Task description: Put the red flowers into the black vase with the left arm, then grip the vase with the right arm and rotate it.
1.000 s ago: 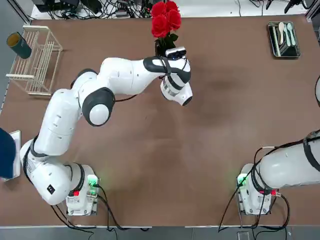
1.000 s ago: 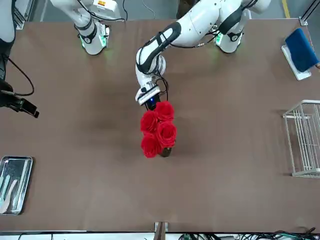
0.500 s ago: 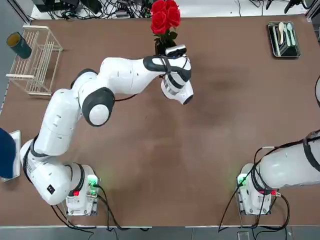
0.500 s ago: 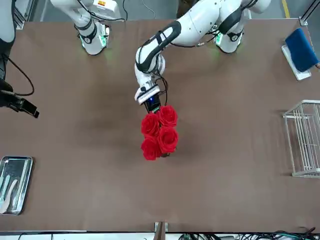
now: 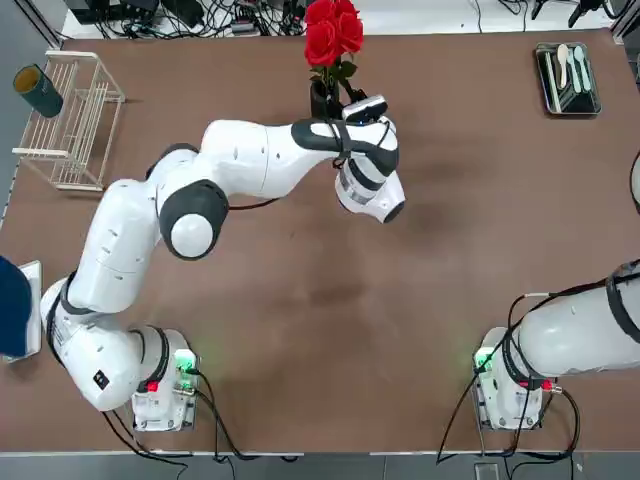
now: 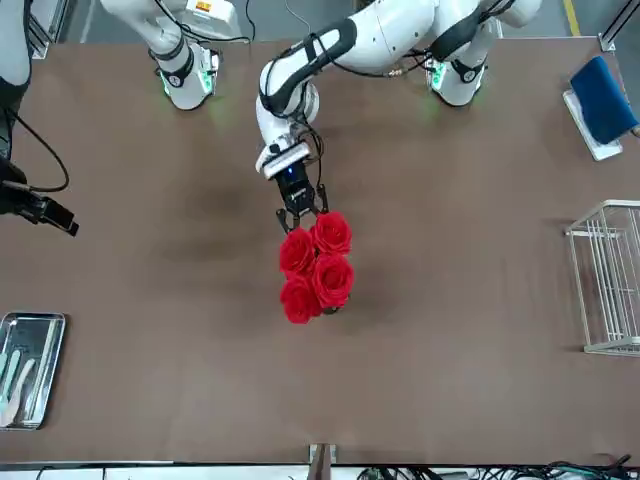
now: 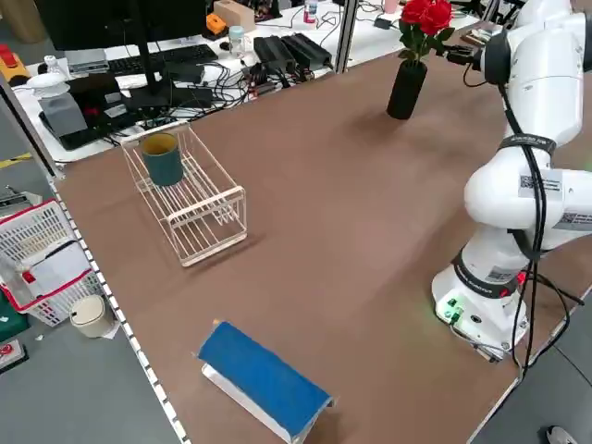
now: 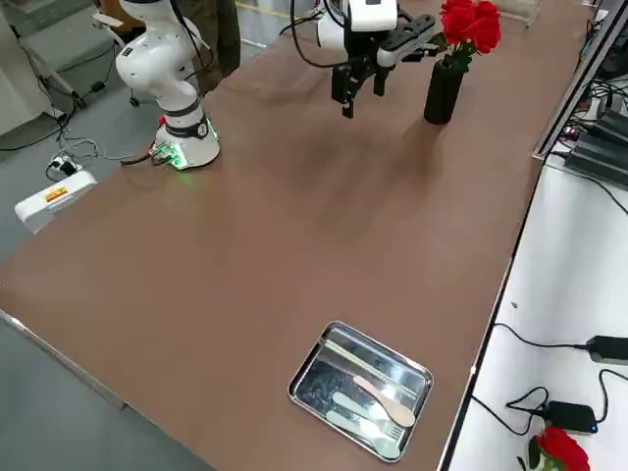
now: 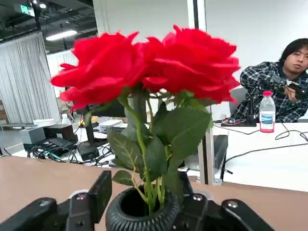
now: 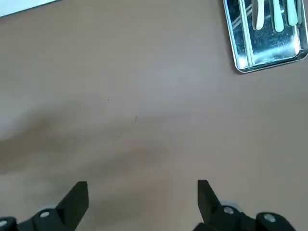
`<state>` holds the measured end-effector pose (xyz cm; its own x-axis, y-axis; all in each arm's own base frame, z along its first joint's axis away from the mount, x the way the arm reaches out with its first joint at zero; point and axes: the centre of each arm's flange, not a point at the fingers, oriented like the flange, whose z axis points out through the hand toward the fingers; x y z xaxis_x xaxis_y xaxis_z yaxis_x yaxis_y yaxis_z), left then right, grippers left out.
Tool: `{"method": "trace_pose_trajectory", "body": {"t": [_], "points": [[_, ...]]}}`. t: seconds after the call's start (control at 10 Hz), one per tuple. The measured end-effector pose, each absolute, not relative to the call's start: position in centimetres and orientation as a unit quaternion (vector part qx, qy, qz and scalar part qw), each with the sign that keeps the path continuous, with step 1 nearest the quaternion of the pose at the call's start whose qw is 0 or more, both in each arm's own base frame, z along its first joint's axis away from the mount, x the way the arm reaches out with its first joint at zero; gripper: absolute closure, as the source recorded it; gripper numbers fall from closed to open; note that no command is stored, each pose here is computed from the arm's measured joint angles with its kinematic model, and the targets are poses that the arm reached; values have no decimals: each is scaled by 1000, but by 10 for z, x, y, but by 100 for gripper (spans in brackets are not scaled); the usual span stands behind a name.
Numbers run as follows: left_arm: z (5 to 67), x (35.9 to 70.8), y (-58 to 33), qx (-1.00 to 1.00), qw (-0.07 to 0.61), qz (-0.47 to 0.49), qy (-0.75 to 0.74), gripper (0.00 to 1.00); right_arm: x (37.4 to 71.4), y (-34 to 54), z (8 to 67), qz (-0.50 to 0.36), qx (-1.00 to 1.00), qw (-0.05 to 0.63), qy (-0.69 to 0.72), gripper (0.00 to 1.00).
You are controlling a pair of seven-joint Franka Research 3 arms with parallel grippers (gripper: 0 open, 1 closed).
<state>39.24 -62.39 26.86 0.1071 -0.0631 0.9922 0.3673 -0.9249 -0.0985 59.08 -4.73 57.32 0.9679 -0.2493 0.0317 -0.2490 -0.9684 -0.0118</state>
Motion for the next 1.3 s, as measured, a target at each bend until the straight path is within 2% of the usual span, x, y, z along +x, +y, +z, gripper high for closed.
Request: {"method": "trace_pose_trajectory", "body": {"t": [0.3, 0.6, 0.8, 1.0, 1.3], "points": [[315, 361, -643, -748, 129, -639, -127, 37, 591, -46, 573, -17, -992, 4, 124, 0], [403, 313, -656, -776, 86, -606, -152, 38, 592, -33, 572, -14, -993, 5, 118, 0], [457, 311, -639, -796, 90, -570, -184, 38, 595, -6, 560, -3, -994, 11, 109, 0], [506, 350, -599, -799, 110, -545, -228, 40, 604, 15, 542, 11, -992, 51, 114, 0], [536, 451, -513, -806, 159, -496, -281, 40, 616, 36, 517, 27, -985, 116, 124, 0]]}}
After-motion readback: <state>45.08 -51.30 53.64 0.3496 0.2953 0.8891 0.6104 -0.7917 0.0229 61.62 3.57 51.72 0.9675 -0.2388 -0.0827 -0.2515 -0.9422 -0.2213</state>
